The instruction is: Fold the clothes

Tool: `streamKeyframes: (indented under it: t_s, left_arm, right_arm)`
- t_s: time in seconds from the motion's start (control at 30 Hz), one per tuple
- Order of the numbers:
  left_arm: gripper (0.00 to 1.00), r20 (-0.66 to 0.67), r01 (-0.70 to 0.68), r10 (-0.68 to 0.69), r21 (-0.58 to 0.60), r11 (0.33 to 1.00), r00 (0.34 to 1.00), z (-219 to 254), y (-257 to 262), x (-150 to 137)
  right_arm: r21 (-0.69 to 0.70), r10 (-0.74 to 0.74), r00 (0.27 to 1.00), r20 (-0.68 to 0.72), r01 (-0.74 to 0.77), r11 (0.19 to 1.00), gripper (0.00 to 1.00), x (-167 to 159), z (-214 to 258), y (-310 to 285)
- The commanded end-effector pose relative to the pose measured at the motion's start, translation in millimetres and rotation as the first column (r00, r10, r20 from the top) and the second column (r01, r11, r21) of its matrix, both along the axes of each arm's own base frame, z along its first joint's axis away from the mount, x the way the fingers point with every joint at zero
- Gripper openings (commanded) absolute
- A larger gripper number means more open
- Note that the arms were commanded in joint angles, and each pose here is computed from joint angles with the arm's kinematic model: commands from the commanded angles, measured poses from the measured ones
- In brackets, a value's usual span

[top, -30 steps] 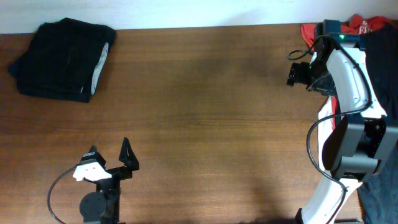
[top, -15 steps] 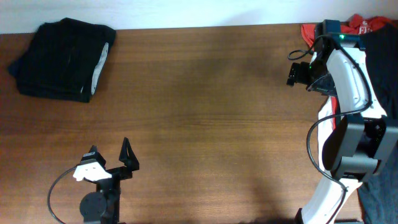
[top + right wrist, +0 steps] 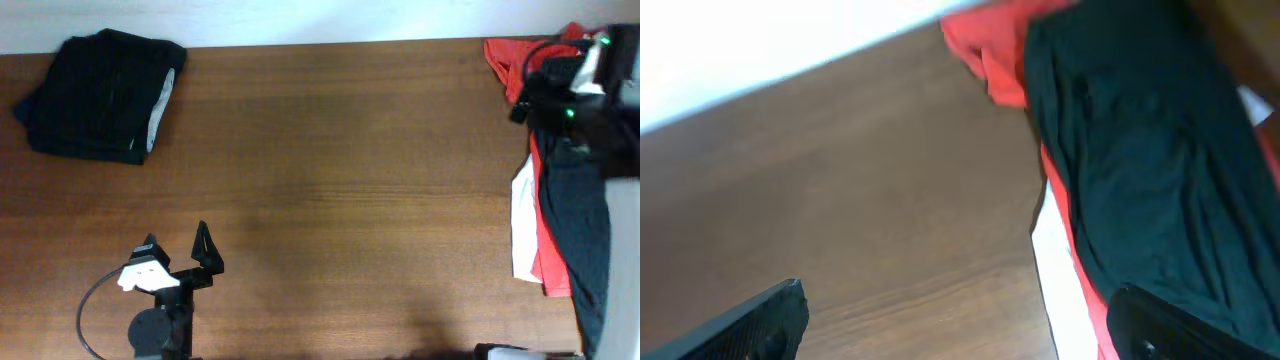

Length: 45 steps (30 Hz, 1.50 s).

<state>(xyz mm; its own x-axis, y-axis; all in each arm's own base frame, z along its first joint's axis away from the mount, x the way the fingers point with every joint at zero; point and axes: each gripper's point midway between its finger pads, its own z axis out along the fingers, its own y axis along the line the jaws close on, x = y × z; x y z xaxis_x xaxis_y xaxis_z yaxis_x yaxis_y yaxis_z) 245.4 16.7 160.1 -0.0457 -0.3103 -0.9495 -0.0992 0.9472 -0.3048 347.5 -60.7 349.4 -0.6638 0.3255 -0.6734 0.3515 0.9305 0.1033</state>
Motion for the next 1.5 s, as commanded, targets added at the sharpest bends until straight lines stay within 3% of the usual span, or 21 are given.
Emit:
streamKeyframes:
  t_s: [0.0, 0.17, 0.33, 0.43, 0.5, 0.7, 0.87, 1.0, 1.33, 1.47]
  left_arm:
    - [0.99, 0.000, -0.001, 0.001, 0.016, 1.000, 1.000, -2, 0, 0]
    - [0.99, 0.000, -0.001, 0.001, 0.016, 1.000, 1.000, -2, 0, 0]
    - [0.99, 0.000, -0.001, 0.001, 0.015, 1.000, 1.000, -2, 0, 0]
    - [0.99, 0.000, -0.001, 0.001, 0.015, 1.000, 1.000, -2, 0, 0]
    - [0.99, 0.000, -0.001, 0.001, 0.016, 1.000, 1.000, -2, 0, 0]
    - [0.99, 0.000, -0.001, 0.001, 0.016, 1.000, 1.000, -2, 0, 0]
    - [0.99, 0.000, -0.001, 0.001, 0.016, 1.000, 1.000, -2, 0, 0]
    - [0.99, 0.000, -0.001, 0.001, 0.015, 1.000, 1.000, -2, 0, 0]
    - [0.99, 0.000, -0.001, 0.001, 0.016, 1.000, 1.000, -2, 0, 0]
    - [0.99, 0.000, -0.001, 0.001, 0.016, 1.000, 1.000, -2, 0, 0]
  right_arm:
    - [-0.020, -0.004, 0.982, 0.190, 0.008, 1.000, 0.99, -48, 60, 6]
    - [-0.041, 0.002, 0.935, 0.355, 0.014, 0.999, 0.99, -119, 95, 16]
    - [-0.050, -0.010, 0.944, 0.329, 0.028, 0.998, 0.99, -167, 28, 19]
    - [-0.007, 0.144, 0.889, 0.434, -0.156, 0.988, 0.99, -154, -1, 54]
    - [-0.015, 0.239, 0.813, 0.531, -0.273, 0.962, 0.99, -145, -25, 76]
    - [-0.032, 0.313, 0.715, 0.625, -0.377, 0.925, 0.99, -129, -98, 96]
    - [-0.092, 0.360, 0.581, 0.730, -0.438, 0.894, 0.99, -120, -119, 109]
    - [-0.130, 0.359, 0.521, 0.774, -0.425, 0.896, 0.99, -120, -119, 109]
    - [-0.150, 0.330, 0.486, 0.809, -0.372, 0.916, 0.99, -110, -130, 101]
    - [-0.144, 0.332, 0.510, 0.794, -0.372, 0.917, 0.99, -107, -146, 100]
